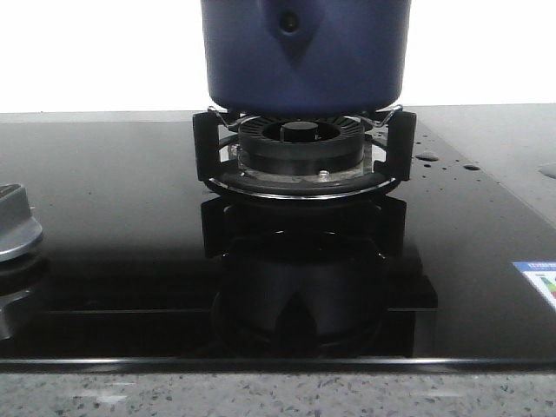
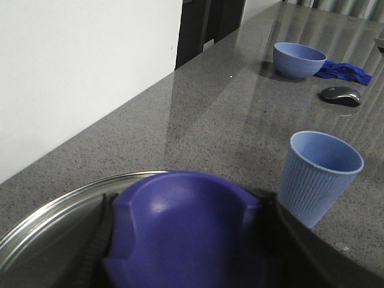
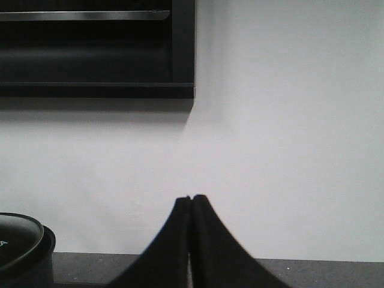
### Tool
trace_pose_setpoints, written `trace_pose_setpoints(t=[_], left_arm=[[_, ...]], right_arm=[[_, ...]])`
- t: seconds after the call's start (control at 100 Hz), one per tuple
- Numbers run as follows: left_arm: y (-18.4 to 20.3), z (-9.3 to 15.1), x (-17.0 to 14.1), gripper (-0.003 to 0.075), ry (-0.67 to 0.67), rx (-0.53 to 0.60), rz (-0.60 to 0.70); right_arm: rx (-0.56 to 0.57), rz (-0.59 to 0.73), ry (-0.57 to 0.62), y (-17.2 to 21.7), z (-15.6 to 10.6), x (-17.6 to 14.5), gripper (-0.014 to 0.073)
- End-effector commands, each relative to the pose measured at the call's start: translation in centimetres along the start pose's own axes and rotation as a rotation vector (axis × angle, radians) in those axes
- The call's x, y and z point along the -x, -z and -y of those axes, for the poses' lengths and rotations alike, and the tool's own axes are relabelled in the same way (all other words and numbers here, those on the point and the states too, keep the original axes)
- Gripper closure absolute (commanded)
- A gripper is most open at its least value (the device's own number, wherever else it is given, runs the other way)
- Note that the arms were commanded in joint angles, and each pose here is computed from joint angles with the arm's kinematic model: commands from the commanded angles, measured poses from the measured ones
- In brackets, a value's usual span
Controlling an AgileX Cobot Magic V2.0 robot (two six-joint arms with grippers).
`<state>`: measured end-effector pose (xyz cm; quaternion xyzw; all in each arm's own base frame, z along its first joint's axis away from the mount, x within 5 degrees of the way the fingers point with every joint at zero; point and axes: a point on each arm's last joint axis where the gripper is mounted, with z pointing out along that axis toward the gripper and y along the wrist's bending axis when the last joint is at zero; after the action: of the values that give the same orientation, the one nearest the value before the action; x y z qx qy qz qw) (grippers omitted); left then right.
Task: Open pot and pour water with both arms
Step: 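Lower the held lid onto the pot with the left gripper and release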
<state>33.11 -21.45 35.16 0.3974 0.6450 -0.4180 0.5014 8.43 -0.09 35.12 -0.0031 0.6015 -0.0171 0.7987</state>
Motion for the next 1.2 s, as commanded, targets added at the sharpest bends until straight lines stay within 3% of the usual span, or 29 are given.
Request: trace_pose_setpoints(t=[0.0, 0.53, 0.77, 0.88, 0.97, 1.12, 1.19], left_arm=[[0.8, 1.5, 3.2, 0.0429, -0.003, -0.031, 0.132], [0.1, 0.5, 2.3, 0.0419, 0.0, -0.012, 0.139], [0.2, 0.6, 2.7, 0.0141, 0.02, -0.023, 0.169], [1.5, 1.6, 4.2, 0.0126, -0.004, -0.046, 0.213], [3.9, 2.7, 6.3, 0.0202, -0.025, -0.04, 0.253], [9.3, 4.9, 9.3, 0.0518, -0.107, 0.041, 0.253], [11.8, 6.1, 10.3, 0.0615, -0.145, 0.098, 0.231]], right_arm=[[0.014, 0.047, 0.003, -0.1, -0.1, 1.3, 0.0659], [0.013, 0.045, 0.002, -0.1, -0.1, 1.3, 0.0659], [0.011, 0.043, 0.002, -0.1, -0.1, 1.3, 0.0659], [0.011, 0.043, 0.002, -0.1, -0.1, 1.3, 0.0659], [0.003, 0.038, 0.002, -0.1, 0.0, 1.2, 0.0659], [-0.014, 0.004, -0.006, -0.1, 0.1, 0.7, 0.066], [0.018, -0.014, 0.011, -0.1, -0.1, 0.2, 0.0661]])
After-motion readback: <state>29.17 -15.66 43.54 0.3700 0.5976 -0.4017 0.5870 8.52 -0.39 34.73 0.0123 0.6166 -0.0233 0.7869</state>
